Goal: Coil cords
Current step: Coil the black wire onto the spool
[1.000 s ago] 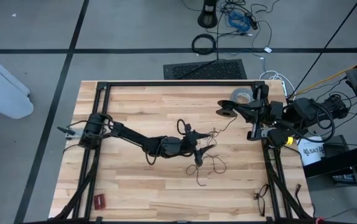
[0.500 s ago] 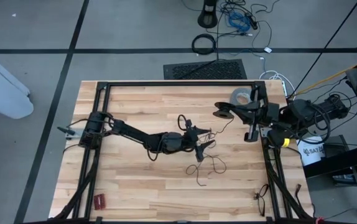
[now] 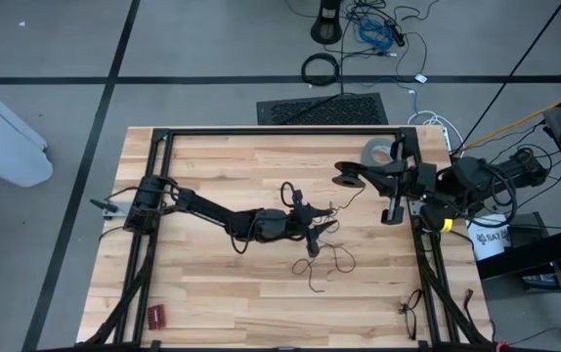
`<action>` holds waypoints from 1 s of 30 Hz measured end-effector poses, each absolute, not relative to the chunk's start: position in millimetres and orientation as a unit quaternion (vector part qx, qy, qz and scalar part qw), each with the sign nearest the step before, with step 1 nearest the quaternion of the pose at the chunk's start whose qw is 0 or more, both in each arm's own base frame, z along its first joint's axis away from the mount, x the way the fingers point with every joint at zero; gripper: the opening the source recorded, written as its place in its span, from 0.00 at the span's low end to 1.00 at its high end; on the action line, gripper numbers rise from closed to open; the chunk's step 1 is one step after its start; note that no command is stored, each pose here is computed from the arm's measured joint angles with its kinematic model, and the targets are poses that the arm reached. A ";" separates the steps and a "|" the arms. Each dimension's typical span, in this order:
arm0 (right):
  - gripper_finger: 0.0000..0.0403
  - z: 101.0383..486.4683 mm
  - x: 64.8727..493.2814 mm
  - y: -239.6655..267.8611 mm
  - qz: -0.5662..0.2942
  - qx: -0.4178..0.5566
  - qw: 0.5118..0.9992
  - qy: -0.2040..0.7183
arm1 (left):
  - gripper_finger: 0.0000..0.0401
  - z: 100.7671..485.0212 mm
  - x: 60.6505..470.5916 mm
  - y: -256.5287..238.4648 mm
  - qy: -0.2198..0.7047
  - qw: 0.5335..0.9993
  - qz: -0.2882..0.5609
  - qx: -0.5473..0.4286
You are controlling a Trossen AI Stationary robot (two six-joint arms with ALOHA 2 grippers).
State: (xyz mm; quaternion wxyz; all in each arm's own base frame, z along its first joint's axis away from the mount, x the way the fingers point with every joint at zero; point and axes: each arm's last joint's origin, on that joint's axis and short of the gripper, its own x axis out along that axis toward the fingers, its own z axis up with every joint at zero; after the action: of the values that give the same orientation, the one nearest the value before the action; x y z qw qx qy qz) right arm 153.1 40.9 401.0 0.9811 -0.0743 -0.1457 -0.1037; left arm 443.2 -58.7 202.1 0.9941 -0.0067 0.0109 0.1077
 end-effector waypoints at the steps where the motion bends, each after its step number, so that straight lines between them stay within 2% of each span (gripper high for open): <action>1: 0.00 401.2 153.9 41.3 -0.101 -0.074 0.981 -0.148 | 0.31 202.0 443.2 -58.7 0.011 0.994 0.108 -0.007; 10: 0.00 399.5 159.3 43.8 -0.092 -0.077 0.982 -0.146 | 0.28 202.1 443.4 -59.4 0.012 0.995 0.096 -0.001; 18: 0.00 399.4 159.6 43.8 -0.092 -0.079 0.982 -0.146 | 0.03 201.5 443.1 -61.8 0.016 0.996 0.090 0.007; 25: 0.00 401.0 156.0 42.3 -0.099 -0.087 0.980 -0.148 | 0.01 196.4 437.7 -88.0 0.048 0.996 0.072 0.014; 30: 0.00 403.2 148.8 39.7 -0.100 -0.087 0.979 -0.152 | 0.01 191.7 428.1 -114.4 0.083 0.990 0.106 0.030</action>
State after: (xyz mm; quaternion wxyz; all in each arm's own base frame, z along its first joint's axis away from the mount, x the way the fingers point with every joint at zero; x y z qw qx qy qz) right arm 148.8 39.7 403.2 0.9795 -0.0870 -0.1520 -0.0997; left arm 428.1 -114.4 191.7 0.9905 0.0305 0.0828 0.1058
